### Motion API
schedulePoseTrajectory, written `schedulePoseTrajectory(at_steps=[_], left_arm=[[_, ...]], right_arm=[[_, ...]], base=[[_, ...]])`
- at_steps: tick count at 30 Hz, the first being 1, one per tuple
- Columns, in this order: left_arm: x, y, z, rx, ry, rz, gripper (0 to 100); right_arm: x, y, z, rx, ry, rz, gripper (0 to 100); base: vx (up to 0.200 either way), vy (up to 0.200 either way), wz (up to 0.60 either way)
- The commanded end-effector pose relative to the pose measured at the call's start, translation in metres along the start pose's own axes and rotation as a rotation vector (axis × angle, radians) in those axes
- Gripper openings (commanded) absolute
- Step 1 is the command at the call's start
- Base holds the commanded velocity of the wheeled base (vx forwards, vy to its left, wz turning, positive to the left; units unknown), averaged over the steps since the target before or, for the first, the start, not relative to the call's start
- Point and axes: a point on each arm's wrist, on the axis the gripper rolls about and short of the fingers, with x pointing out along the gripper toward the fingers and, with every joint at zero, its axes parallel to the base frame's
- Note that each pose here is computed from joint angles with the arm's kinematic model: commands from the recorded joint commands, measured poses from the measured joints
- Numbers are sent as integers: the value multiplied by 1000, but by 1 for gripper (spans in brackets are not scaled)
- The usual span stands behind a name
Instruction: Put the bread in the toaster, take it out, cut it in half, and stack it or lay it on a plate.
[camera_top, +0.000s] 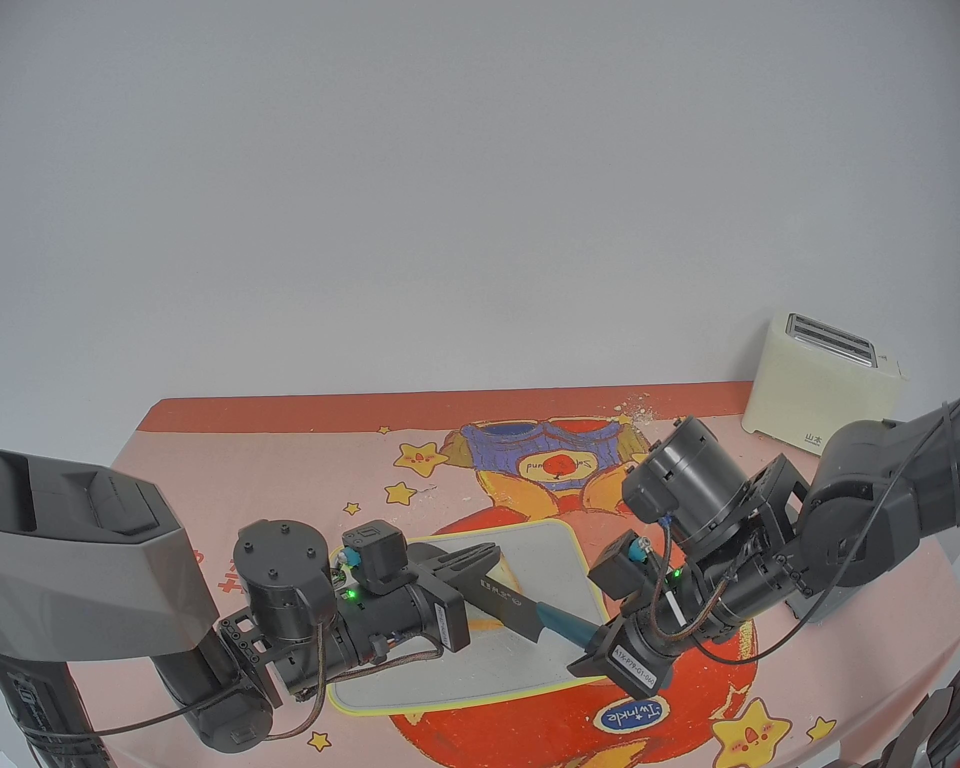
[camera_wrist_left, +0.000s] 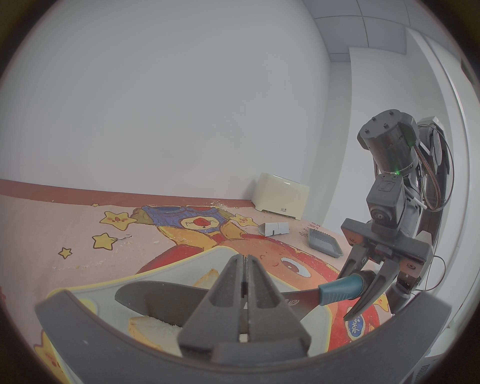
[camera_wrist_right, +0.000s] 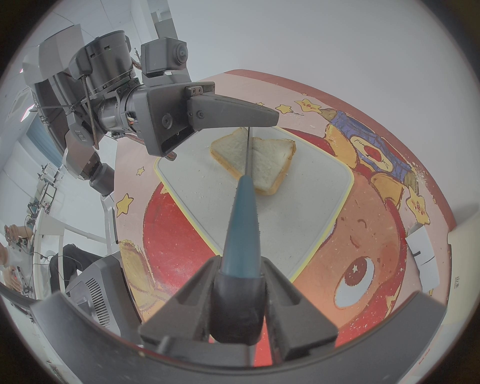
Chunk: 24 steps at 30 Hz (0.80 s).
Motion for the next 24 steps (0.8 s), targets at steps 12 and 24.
schedulePoseTrajectory(at_steps=[12,24], left_arm=[[1,2,-1,0,-11,3,0],[-1,-1,2,3,-23,-5,0]], right_arm=[[-18,6,11,-23,-71,-4,0],[4,4,-2,-9,16,6,0]], base=[[0,0,0],[0,0,0]])
